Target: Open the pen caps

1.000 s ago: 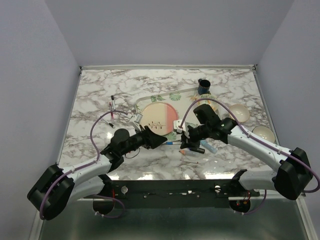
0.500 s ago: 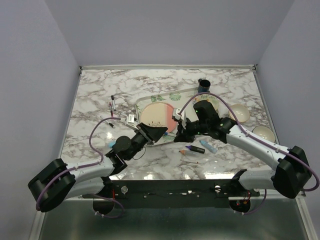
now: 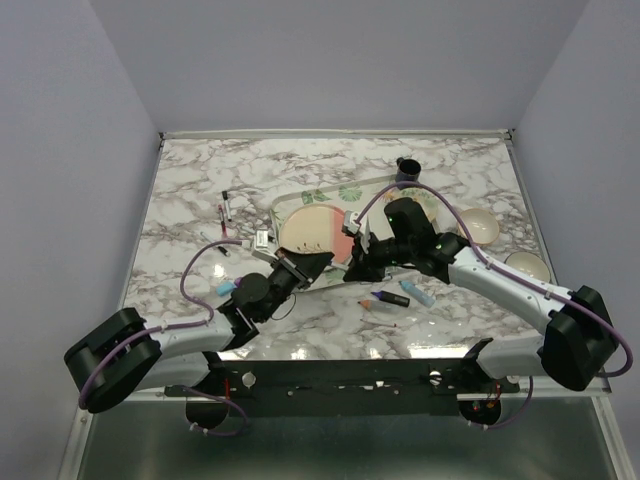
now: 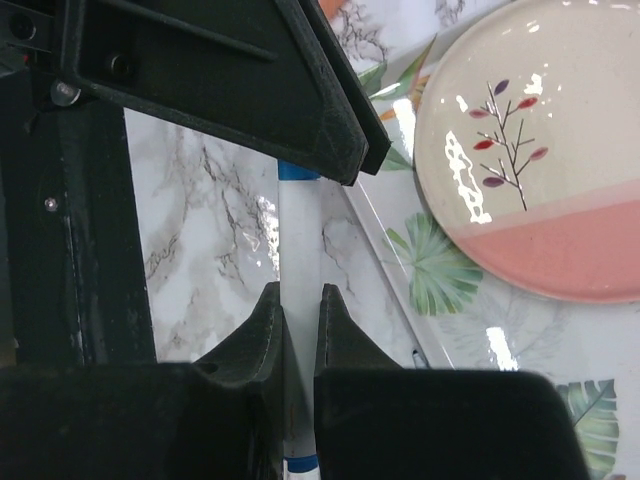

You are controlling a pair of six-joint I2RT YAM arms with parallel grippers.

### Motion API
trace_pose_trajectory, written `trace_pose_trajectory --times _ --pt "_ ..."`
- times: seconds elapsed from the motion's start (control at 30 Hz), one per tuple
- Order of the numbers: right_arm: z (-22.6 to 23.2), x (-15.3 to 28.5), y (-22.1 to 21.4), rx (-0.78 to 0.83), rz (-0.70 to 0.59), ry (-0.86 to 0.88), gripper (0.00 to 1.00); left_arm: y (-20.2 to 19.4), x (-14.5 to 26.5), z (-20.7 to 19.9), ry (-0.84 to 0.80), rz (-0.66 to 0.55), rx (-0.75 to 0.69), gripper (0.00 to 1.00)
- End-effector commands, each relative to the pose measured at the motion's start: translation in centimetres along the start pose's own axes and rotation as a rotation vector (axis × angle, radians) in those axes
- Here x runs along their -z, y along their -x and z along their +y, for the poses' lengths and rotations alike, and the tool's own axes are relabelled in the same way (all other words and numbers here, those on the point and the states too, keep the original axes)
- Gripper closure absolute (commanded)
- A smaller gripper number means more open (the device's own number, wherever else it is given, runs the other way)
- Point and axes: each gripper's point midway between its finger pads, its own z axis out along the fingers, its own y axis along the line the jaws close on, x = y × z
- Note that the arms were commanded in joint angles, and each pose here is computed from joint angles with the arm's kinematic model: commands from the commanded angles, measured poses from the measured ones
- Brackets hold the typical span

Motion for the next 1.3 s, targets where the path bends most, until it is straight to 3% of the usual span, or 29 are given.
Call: trace_pose_trajectory --times 0.0,0.13,0.17,0.2,0.37,0.4,0.5,0.83,1.07,1.27 --pt "0.4 -0.4 -0.2 -0.01 0.028 0.04 0.99 4.9 2.4 -0.6 -0.014 -0.236 0.076 1.0" --pt "0.6 -0.3 -0.6 -0.005 0.047 0.055 0.99 8.8 5.8 3.1 0.12 -0.425 0.14 1.0" --pt "0.6 -0.3 -0.7 -0.007 0.053 0.057 0.99 10.7 7.0 2.3 0.099 -0.5 0.173 1.0" --pt "0.5 -0.4 -0.9 -0.001 0.06 0.051 0.99 10.5 7.6 4.6 0.192 -0.5 0.13 1.0" --pt "-0.5 0.0 -2.2 0.037 0.135 0.008 0.99 12.8 10.9 6.1 0.281 -0.582 0.101 1.0" --pt "-1.1 0.3 -2.8 0.092 0.175 -0.005 1.0 12.6 11.9 8.5 0.397 -0.573 0.033 1.0" --pt "-3.3 1.9 -5.6 0.143 0.324 -0.092 0.99 12.7 13.7 10.4 0.547 -0.541 -0.081 1.0" --pt "-6.7 9.0 -10.6 -0.014 0.415 -0.212 0.95 14.0 12.6 12.4 0.88 -0.263 -0.483 1.0" --pt "-8.3 12.2 -15.4 -0.17 0.495 -0.292 0.93 14.2 10.8 15.7 0.93 -0.115 -0.4 1.0" --pt "-9.1 12.7 -18.0 -0.288 0.554 -0.296 0.89 15.2 11.3 17.5 0.979 -0.148 -0.339 1.0"
